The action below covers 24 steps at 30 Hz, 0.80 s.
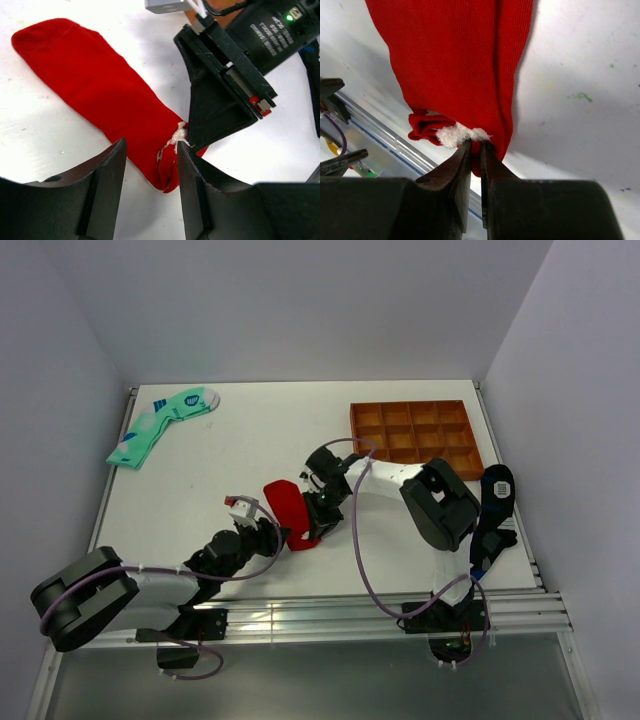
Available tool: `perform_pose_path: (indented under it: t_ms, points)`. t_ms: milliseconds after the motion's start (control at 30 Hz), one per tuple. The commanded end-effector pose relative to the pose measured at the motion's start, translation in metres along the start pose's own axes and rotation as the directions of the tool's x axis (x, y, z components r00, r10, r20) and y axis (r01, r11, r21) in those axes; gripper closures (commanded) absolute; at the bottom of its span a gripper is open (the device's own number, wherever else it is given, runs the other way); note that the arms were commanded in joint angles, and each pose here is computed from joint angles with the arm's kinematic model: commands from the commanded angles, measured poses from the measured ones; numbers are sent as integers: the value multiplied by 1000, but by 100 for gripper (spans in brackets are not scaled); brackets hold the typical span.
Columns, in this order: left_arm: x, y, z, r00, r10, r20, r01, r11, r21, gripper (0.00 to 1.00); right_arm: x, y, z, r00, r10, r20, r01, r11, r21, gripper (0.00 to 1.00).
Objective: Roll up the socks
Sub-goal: Roll the sock at the center of the board.
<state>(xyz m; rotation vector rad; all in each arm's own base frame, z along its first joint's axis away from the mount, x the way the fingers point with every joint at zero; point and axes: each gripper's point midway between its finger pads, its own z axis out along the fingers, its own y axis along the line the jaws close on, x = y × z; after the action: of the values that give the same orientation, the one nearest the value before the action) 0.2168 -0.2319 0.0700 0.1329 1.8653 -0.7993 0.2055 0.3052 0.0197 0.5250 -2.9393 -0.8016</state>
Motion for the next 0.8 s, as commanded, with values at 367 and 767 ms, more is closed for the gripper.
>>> perform_pose_path:
  t_ms: [367, 767]
  points:
    - [14, -35, 3, 997, 69, -43, -60, 981, 184, 47, 1, -15, 3, 999, 6, -54, -2, 998, 64, 100]
    - [23, -35, 11, 994, 90, -64, -78, 983, 167, 47, -2, -14, 0, 999, -1, -52, 5, 998, 64, 100]
